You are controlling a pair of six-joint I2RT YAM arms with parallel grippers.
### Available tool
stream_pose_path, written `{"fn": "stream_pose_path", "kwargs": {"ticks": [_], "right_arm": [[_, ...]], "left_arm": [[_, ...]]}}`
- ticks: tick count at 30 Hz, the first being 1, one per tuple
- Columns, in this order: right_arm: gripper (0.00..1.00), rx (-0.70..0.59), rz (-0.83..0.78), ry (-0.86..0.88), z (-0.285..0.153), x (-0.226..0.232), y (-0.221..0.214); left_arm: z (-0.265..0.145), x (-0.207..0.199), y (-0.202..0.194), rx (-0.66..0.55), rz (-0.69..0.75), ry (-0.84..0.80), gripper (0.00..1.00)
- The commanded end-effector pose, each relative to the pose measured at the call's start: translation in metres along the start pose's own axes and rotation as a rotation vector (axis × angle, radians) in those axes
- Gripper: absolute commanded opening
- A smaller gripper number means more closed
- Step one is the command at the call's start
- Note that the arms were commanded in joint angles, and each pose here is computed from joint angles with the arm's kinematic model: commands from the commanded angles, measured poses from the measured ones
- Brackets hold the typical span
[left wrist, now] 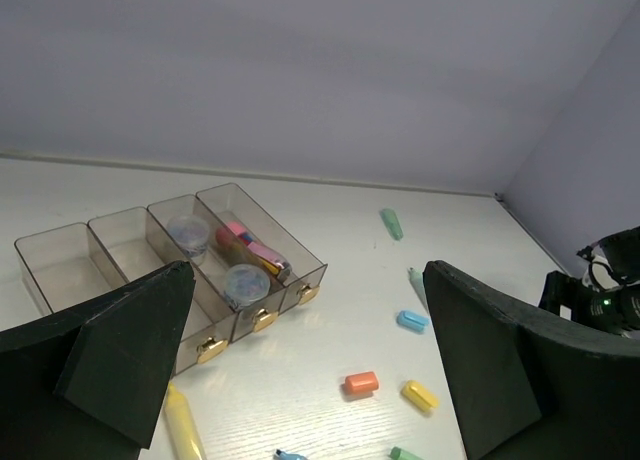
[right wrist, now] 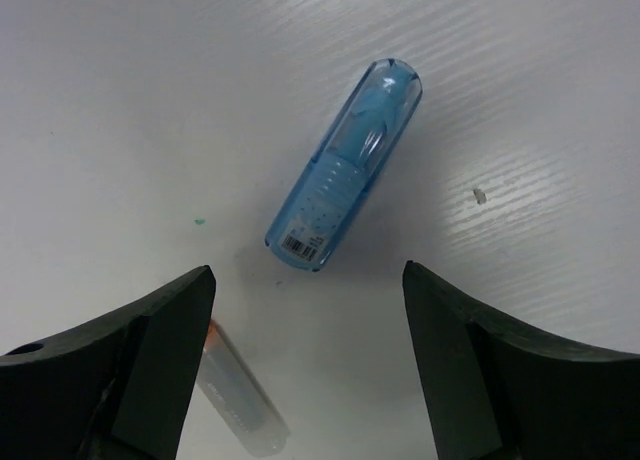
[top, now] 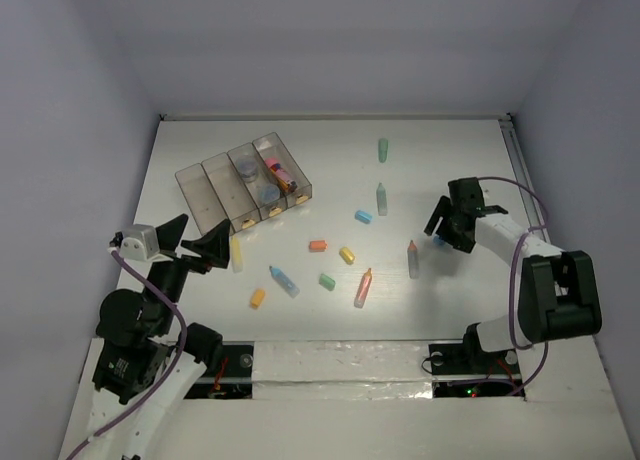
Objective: Sort the stationery into containers
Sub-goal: Pick up the pen from the center of the board, then place the pen in the storage box.
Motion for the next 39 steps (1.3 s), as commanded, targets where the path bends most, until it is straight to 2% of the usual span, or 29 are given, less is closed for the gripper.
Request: {"fn": "stream_pose_path", "kwargs": {"ticks": [1, 6, 8, 10, 12, 14, 16, 20, 23, 24, 27, 28, 30, 31, 32, 33, 34, 35, 37, 39], "right_arm": [[0.78, -0.047, 0.028, 0.044, 0.003, 0.015, 0.025], [0.73, -0.02, 0.061, 0.021, 0.02, 0.01, 0.029], [0.66, -0.002, 0.081, 0.001, 0.03, 0.006, 0.031], [0.52, 0.039, 0.073, -0.008, 0.038, 0.006, 0.025], [0.43, 0.036, 0.072, -0.007, 0.041, 0.007, 0.026], [0.4, 0.003, 0.067, 0.021, 0.04, 0.01, 0.031], [0.27, -0.017, 0.063, 0.056, 0.035, 0.013, 0.034], [0.24, -0.131, -0.023, 0.157, 0.002, 0.041, 0.049], [0.25, -0.177, -0.146, 0.274, -0.036, 0.093, 0.043], [0.25, -0.167, -0.219, 0.344, -0.05, 0.119, 0.024], [0.26, -0.189, -0.32, 0.56, -0.09, 0.188, 0.006], [0.26, -0.132, -0.41, 0.642, -0.095, 0.214, -0.025], [0.26, -0.14, -0.47, 0.821, -0.126, 0.264, -0.038], [0.26, -0.108, -0.531, 0.913, -0.14, 0.284, -0.061], [0.26, -0.068, -0.595, 1.003, -0.136, 0.305, -0.082], [0.27, -0.09, -0.607, 1.078, -0.15, 0.326, -0.085], [0.27, -0.081, -0.632, 1.117, -0.153, 0.338, -0.095], [0.27, -0.017, -0.694, 1.136, -0.138, 0.351, -0.122], [0.27, -0.037, -0.713, 1.224, -0.156, 0.381, -0.129], [0.28, -0.02, -0.747, 1.239, -0.139, 0.4, -0.15]], "left_arm": [[-0.003, -0.001, 0.013, -0.065, -0.009, -0.012, 0.99], [-0.007, -0.001, 0.016, -0.084, -0.014, -0.014, 0.99], [-0.01, 0.0, 0.017, -0.096, -0.018, -0.012, 0.99], [-0.013, 0.0, 0.019, -0.109, -0.025, -0.017, 0.99], [-0.015, 0.0, 0.021, -0.116, -0.03, -0.022, 0.99], [-0.016, -0.001, 0.021, -0.119, -0.032, -0.028, 0.99], [-0.017, -0.001, 0.022, -0.123, -0.035, -0.034, 0.99], [-0.017, -0.002, 0.021, -0.122, -0.04, -0.039, 0.99], [-0.017, -0.002, 0.021, -0.122, -0.04, -0.039, 0.99], [-0.017, -0.002, 0.022, -0.122, -0.04, -0.037, 0.99], [-0.014, -0.002, 0.02, -0.11, -0.035, -0.032, 0.99], [-0.013, -0.002, 0.02, -0.109, -0.035, -0.031, 0.99], [-0.011, -0.002, 0.018, -0.099, -0.034, -0.025, 0.99], [-0.01, -0.001, 0.018, -0.096, -0.034, -0.02, 0.99], [-0.01, -0.001, 0.018, -0.095, -0.034, -0.017, 0.99], [-0.009, 0.0, 0.018, -0.093, -0.034, -0.009, 0.99], [-0.009, 0.0, 0.017, -0.089, -0.034, -0.006, 0.99], [-0.007, 0.0, 0.016, -0.083, -0.031, -0.005, 0.99], [-0.005, -0.001, 0.014, -0.071, -0.028, -0.005, 0.99], [-0.004, -0.001, 0.012, -0.061, -0.025, -0.006, 0.99]]}}
Point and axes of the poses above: each gripper's point midway between its finger pads, its own z axis out along the fingers, its own x axis along the line the jaws close on, y = z × x, the point moved 6 cm from there along -z, back along the fingers, and after that the axes turned 11 degrees about z, right-handed, at the moved point
